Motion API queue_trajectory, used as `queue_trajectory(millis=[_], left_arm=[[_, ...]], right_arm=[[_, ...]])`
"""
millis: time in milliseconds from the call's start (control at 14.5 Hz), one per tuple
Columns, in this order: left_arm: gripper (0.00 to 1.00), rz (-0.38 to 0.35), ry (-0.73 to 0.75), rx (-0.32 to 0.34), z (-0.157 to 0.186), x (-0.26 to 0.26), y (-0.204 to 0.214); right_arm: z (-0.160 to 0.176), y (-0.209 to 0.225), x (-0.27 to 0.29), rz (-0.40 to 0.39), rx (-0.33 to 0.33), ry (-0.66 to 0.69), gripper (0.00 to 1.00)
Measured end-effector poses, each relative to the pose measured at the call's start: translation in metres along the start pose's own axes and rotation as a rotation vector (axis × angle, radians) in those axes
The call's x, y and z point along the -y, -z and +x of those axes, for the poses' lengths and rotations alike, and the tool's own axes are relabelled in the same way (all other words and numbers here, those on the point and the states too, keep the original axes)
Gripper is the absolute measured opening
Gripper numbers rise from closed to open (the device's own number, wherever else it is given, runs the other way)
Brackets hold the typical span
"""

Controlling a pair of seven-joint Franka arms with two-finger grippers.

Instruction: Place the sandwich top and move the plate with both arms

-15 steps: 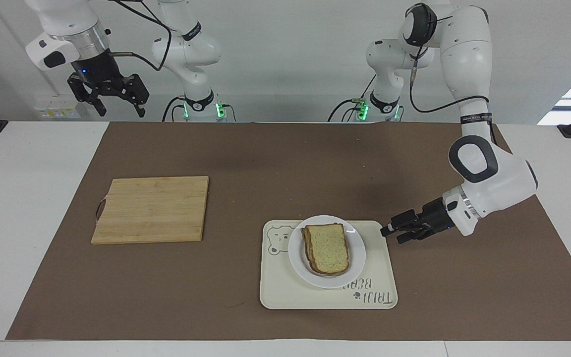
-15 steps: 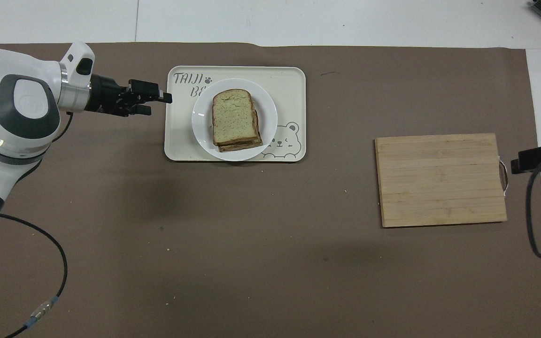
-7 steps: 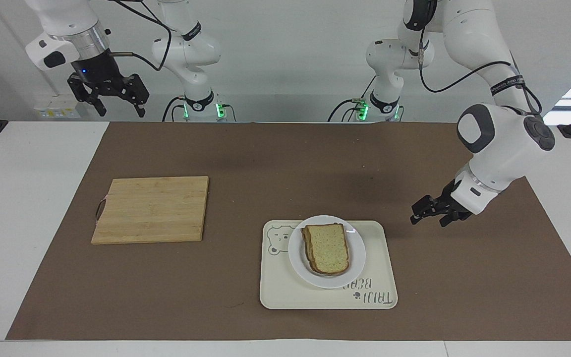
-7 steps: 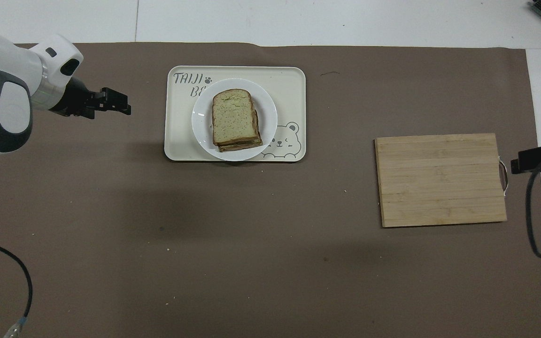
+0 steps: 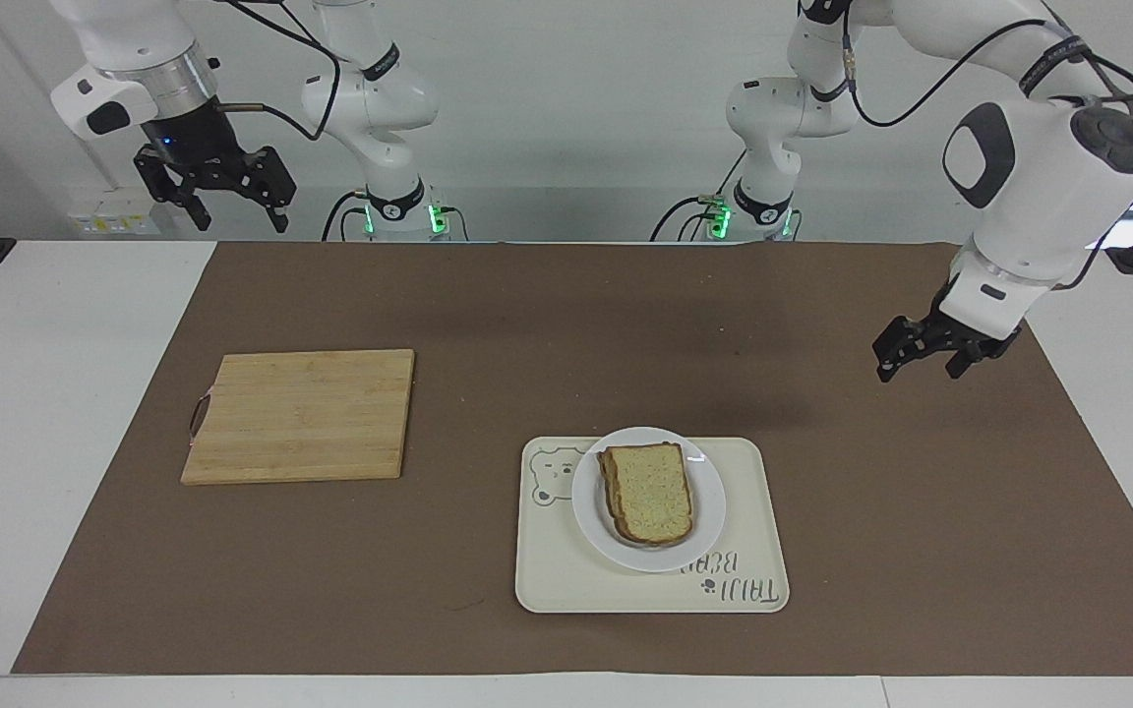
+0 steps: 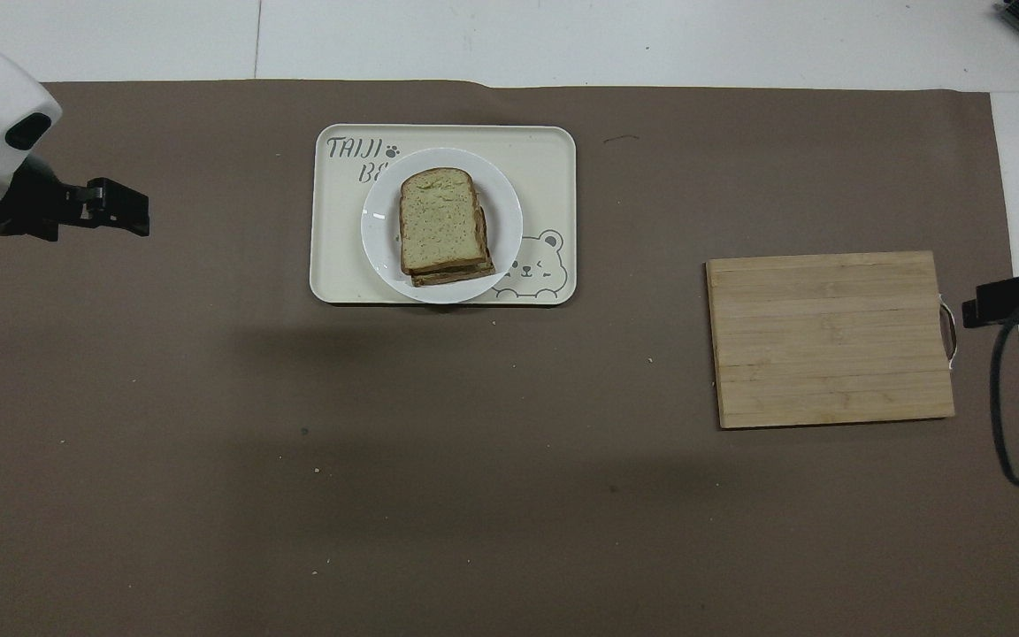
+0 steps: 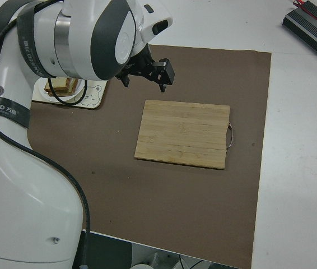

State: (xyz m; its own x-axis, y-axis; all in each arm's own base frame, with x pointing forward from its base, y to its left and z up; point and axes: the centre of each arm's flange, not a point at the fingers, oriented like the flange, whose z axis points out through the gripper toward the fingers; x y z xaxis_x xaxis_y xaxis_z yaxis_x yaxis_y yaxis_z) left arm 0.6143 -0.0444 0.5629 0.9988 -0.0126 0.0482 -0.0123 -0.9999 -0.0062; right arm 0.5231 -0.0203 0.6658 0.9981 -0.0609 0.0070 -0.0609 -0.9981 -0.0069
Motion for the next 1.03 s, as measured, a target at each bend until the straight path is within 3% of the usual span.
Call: queue_trajectory(millis=[413, 1032], left_arm=[[1.0, 0.011, -0.001, 0.012, -0.046, 0.005, 0.066], [1.0, 0.014, -0.022, 0.031, -0.054, 0.017, 0.071]], right_arm=[[0.0, 0.0, 0.0, 0.0, 0.0, 0.0, 1.0], [0.0, 0.0, 0.0, 0.0, 0.0, 0.0, 1.0]])
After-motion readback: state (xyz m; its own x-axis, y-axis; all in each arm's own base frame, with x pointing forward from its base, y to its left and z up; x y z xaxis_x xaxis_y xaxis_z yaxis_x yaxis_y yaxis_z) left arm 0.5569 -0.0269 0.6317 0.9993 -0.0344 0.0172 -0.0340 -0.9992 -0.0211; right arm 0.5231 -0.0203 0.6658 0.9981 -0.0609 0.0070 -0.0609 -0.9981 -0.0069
